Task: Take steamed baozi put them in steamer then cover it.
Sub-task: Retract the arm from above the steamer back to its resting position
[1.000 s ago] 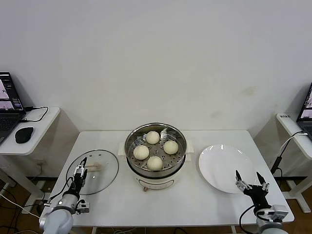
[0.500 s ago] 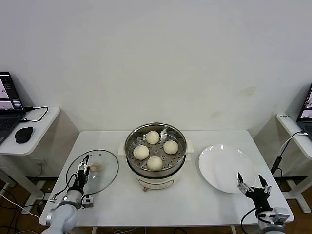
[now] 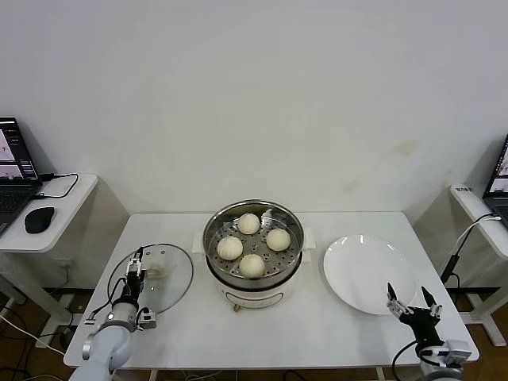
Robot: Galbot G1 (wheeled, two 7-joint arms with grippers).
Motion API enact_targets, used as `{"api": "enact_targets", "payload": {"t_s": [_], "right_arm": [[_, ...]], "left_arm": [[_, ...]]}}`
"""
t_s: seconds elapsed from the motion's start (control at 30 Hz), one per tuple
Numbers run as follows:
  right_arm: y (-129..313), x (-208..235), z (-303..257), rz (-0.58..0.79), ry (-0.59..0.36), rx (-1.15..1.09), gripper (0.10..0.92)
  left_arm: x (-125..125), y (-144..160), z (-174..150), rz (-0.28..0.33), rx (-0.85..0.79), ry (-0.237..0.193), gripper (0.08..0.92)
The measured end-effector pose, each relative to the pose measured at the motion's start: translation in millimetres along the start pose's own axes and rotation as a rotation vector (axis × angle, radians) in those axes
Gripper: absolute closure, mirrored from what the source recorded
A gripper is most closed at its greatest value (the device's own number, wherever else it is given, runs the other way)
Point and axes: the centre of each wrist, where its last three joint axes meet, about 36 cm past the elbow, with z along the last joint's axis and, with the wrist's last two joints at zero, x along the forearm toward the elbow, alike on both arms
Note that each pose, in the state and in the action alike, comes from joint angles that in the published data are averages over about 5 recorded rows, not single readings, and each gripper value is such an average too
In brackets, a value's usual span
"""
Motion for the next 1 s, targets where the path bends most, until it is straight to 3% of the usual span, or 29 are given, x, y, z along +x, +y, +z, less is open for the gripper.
{"api": "enact_targets", "payload": {"t_s": [0.57,1.0], "right_arm": [[0.4,0.2,3.0,0.004,-0.002,0.006,0.199],[-1.6,1.8,4.6,0.004,0.002,0.015,0.200]], "left_arm": [[-15.5,-6.4,-8.7,-0.026,0.062,0.050,0.188],[-11.1,-20.7,-7.6,-0.007,0.085,0.051,0.513]]}}
